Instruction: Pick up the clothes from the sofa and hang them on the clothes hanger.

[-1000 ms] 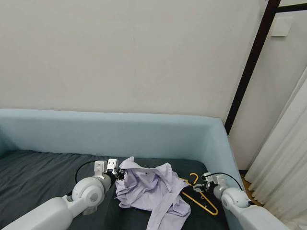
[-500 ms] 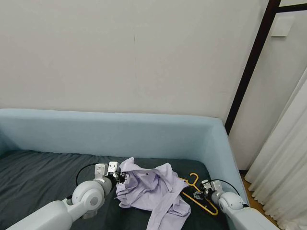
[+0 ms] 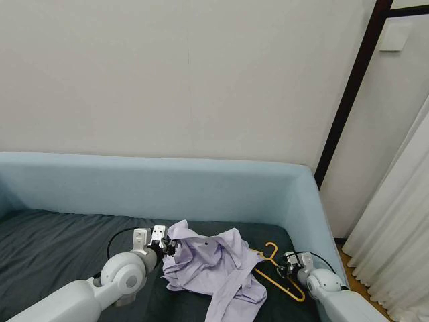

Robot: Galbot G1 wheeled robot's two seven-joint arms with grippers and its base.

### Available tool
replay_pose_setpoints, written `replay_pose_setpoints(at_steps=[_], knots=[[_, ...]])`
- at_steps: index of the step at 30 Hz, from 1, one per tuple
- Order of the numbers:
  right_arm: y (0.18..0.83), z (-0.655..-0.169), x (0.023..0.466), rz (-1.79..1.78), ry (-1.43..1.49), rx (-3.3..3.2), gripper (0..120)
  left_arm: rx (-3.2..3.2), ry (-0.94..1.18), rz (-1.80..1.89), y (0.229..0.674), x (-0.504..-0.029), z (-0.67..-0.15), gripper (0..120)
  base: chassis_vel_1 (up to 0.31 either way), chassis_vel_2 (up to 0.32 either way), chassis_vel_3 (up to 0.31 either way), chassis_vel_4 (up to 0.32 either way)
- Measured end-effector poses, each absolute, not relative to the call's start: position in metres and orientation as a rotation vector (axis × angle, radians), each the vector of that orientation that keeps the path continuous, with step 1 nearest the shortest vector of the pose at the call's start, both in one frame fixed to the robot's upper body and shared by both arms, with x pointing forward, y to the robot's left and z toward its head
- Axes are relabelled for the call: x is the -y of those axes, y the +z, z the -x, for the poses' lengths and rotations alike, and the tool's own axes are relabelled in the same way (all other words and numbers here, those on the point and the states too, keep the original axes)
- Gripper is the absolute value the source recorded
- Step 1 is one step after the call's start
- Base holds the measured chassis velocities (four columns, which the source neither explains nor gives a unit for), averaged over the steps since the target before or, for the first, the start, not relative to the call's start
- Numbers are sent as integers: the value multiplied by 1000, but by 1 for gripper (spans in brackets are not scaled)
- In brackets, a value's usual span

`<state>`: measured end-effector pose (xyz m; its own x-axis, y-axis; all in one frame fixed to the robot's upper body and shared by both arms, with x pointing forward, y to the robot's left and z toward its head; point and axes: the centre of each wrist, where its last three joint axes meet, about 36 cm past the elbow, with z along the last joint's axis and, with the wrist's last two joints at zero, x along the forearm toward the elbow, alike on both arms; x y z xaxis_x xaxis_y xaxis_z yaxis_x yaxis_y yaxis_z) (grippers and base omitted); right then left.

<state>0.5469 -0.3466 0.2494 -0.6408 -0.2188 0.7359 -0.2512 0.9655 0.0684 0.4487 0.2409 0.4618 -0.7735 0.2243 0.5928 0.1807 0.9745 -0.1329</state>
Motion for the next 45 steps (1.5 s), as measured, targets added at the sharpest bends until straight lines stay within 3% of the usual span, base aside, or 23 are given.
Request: replay_pose_setpoints(at_steps=[3,12,27,35,41,45], knots=[[249,-546,347,-333,50,2284,4,2471,90,284,460,-241,-448,0,0,0,0,0],[263,-549,345,-304,26,2351,4,2471,85,276,460,-243,-446,0,0,0,0,0],[357,-581,337,-165,73,2629,4,2475,79,265,458,-248,-444,0,0,0,0,0],[391,-536,335,-283,335,2753,4,2505,91,269,477,-249,-449,0,0,0,0,0],[393,-468,334,-425,593,2762,4,2535,102,277,502,-251,-458,0,0,0,0,0],[393,-458,333,-452,641,2765,4,2537,99,275,504,-252,-459,0,0,0,0,0]])
